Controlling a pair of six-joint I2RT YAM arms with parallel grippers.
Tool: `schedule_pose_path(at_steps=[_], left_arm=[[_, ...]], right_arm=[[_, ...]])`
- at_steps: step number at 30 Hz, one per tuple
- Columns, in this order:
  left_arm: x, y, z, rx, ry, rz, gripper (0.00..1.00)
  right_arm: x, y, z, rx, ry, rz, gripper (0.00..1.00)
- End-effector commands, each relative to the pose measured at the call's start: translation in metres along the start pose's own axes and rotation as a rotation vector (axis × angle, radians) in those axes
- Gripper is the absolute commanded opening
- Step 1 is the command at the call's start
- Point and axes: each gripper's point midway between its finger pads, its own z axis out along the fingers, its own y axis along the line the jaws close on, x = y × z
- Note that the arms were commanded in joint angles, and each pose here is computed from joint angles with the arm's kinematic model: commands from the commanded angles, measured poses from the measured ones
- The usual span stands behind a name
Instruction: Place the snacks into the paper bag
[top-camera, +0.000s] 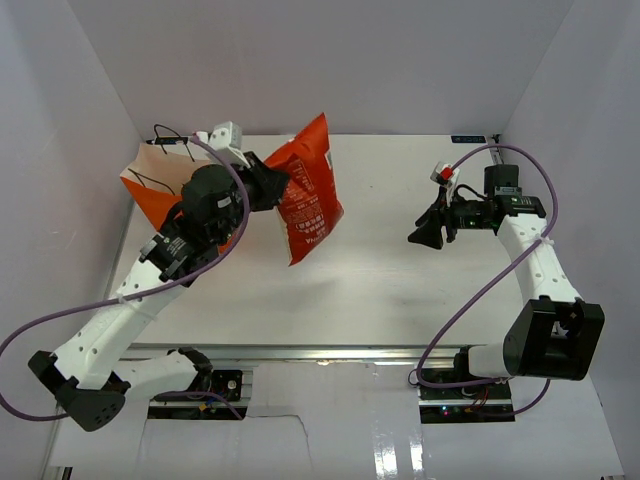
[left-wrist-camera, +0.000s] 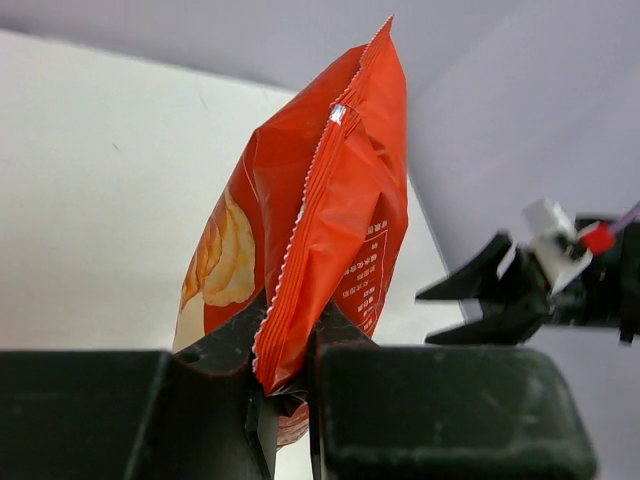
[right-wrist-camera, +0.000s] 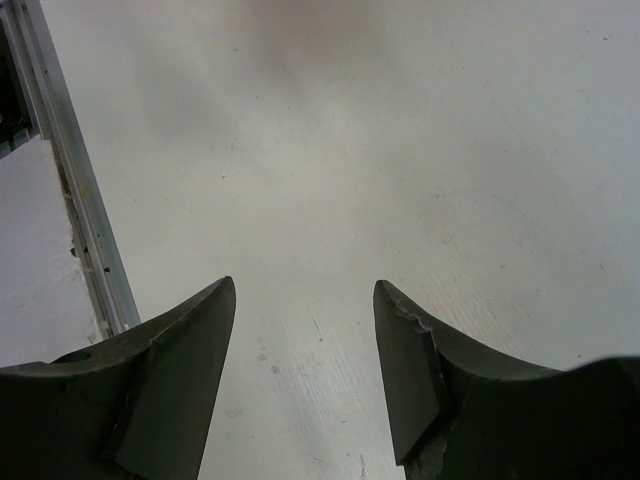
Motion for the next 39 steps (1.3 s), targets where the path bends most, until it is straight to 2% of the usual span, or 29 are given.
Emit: schedule_pose_path(at_steps=[1,2,4,5,7,8,10,18,23,26,27,28,33,34,39], left_arm=[[-0.072,0.012,-0.032,-0.137,-0.208,-0.011,0.0],[-0.098,0.011,-0.042,-0.173,-0.282,-0.026,0.0],[-0.117,0.012,-0.047,-0.216,-0.325,-0.004,0.0],[-0.142,0.01,-0.059,-0.238,-0.393,-0.02,0.0],[-0.159,0.009,-0.061,-0.273,-0.433,0.013,0.0],[-0.18,0.006,-0.072,-0.292,-0.49,0.003,0.0],[-0.195,0.007,-0.074,-0.331,-0.52,0.043,0.0],[-0.273,0.01,-0.131,-0.487,-0.781,0.061,0.0],[-0.307,0.017,-0.164,-0.628,-0.928,0.15,0.0],[-0.317,0.019,-0.174,-0.702,-0.975,0.17,0.0],[-0.318,0.021,-0.172,-0.753,-0.957,0.245,0.0],[-0.32,0.022,-0.173,-0.775,-0.962,0.255,0.0],[-0.327,0.022,-0.175,-0.837,-0.994,0.3,0.0],[-0.326,0.025,-0.171,-0.879,-0.979,0.348,0.0],[-0.33,0.038,-0.158,-0.957,-0.951,0.413,0.0]], right_arm=[[-0.002,0.004,0.0,-0.005,-0.009,0.009,0.63],[-0.002,0.004,0.0,-0.005,-0.009,0.012,0.63],[-0.001,0.002,0.001,0.001,-0.012,0.012,0.63],[0.0,0.002,0.001,0.002,-0.013,0.02,0.63],[0.002,0.001,0.003,0.003,-0.014,0.03,0.63],[0.001,0.001,0.003,0.004,-0.015,0.03,0.63],[0.002,0.0,0.003,0.008,-0.012,0.032,0.63],[0.004,-0.004,0.003,0.023,-0.004,0.031,0.63],[0.005,-0.006,0.004,0.025,-0.005,0.035,0.63],[0.007,-0.007,0.005,0.028,-0.001,0.042,0.63],[0.007,-0.007,0.005,0.029,0.0,0.044,0.63],[0.008,-0.008,0.005,0.032,0.002,0.044,0.63],[0.012,-0.009,0.006,0.038,0.011,0.054,0.62],[0.012,-0.009,0.006,0.04,0.011,0.054,0.62],[0.012,-0.01,0.004,0.058,0.017,0.041,0.62]])
